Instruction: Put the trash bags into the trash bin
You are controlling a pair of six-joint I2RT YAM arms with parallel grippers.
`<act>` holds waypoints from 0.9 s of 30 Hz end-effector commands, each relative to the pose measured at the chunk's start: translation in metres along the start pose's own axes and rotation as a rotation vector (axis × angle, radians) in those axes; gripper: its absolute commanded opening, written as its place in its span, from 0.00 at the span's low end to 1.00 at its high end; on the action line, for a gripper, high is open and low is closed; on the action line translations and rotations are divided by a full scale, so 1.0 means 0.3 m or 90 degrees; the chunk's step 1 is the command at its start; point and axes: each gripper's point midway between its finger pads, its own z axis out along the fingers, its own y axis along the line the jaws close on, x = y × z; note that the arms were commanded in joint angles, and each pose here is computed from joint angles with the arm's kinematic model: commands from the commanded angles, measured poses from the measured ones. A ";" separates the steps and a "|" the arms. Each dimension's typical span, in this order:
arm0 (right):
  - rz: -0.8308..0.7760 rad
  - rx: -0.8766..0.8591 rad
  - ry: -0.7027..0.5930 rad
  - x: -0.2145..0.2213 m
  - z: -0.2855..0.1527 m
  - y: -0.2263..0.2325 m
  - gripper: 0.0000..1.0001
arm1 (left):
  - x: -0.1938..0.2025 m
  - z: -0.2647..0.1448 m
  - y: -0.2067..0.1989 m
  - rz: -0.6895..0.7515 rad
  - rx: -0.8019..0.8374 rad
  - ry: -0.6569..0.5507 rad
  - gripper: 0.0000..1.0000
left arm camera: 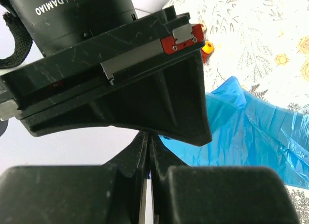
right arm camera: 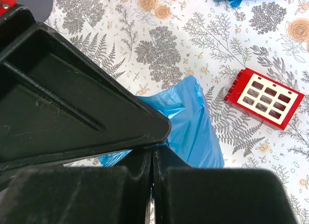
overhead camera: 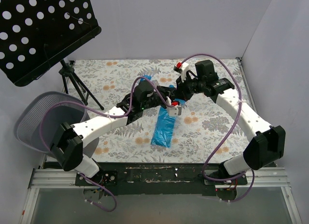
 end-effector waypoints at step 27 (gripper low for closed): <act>-0.084 -0.131 -0.076 -0.114 -0.020 0.265 0.01 | 0.013 0.057 0.116 0.037 -0.064 -0.012 0.00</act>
